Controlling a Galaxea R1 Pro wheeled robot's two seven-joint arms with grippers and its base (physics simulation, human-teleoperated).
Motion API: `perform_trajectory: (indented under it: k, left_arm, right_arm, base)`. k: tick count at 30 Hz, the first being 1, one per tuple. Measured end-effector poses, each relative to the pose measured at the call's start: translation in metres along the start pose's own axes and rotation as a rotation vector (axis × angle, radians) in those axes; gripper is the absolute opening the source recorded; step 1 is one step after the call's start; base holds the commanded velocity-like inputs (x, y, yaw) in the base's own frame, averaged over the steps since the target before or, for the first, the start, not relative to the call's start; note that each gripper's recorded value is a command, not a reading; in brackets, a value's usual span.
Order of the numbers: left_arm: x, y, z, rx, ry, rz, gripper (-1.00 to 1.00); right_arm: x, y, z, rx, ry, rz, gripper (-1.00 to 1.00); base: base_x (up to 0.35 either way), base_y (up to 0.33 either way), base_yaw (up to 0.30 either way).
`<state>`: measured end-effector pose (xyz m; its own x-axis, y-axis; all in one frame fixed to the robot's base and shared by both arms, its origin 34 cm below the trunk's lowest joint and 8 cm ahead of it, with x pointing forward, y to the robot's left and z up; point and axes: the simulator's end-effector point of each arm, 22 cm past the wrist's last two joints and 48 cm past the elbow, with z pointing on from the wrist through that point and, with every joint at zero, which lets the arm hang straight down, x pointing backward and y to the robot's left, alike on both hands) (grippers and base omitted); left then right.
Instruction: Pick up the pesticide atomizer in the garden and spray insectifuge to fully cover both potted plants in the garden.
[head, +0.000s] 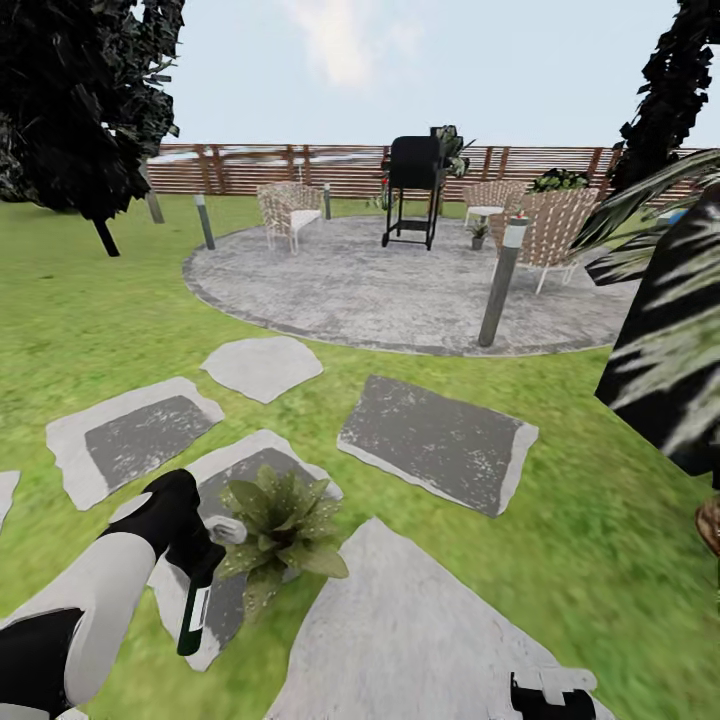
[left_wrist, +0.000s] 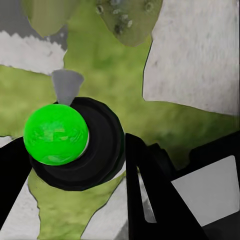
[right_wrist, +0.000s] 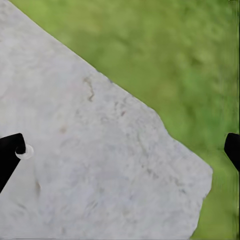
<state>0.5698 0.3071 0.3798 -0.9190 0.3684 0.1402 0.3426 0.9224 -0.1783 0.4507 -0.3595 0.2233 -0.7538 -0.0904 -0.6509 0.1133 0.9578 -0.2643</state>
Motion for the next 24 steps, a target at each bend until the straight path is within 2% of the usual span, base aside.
perform_trajectory:
  k: [8,14,17,21,24]
  left_arm:
    - [-0.002,0.003,-0.004,-0.006,-0.009,-0.004,-1.0]
    - [-0.007,0.008,-0.011,-0.011,-0.024,-0.01,-1.0]
    - [-0.015,-0.003,-0.015,0.015,-0.037,0.001,-1.0]
    - [-0.049,-0.024,-0.05,0.066,-0.089,0.042,-1.0]
    - [-0.052,-0.035,-0.063,0.09,-0.046,0.086,-1.0]
  right_arm:
    - [0.0,0.0,0.0,0.0,0.0,0.0,1.0]
    - [0.0,-0.002,0.0,0.001,0.001,-0.001,1.0]
    - [0.001,-0.005,0.0,0.004,0.001,-0.004,1.0]
    - [0.001,-0.005,0.0,0.004,0.001,-0.005,1.0]
    - [0.0,-0.001,0.0,0.001,-0.001,-0.001,1.0]
  base:
    - [-0.138,-0.288,0.251]
    - [-0.073,-0.178,0.036]
    - [-0.004,-0.012,0.001]
    - [0.0,-0.001,0.0]
    - [0.0,0.0,0.0]
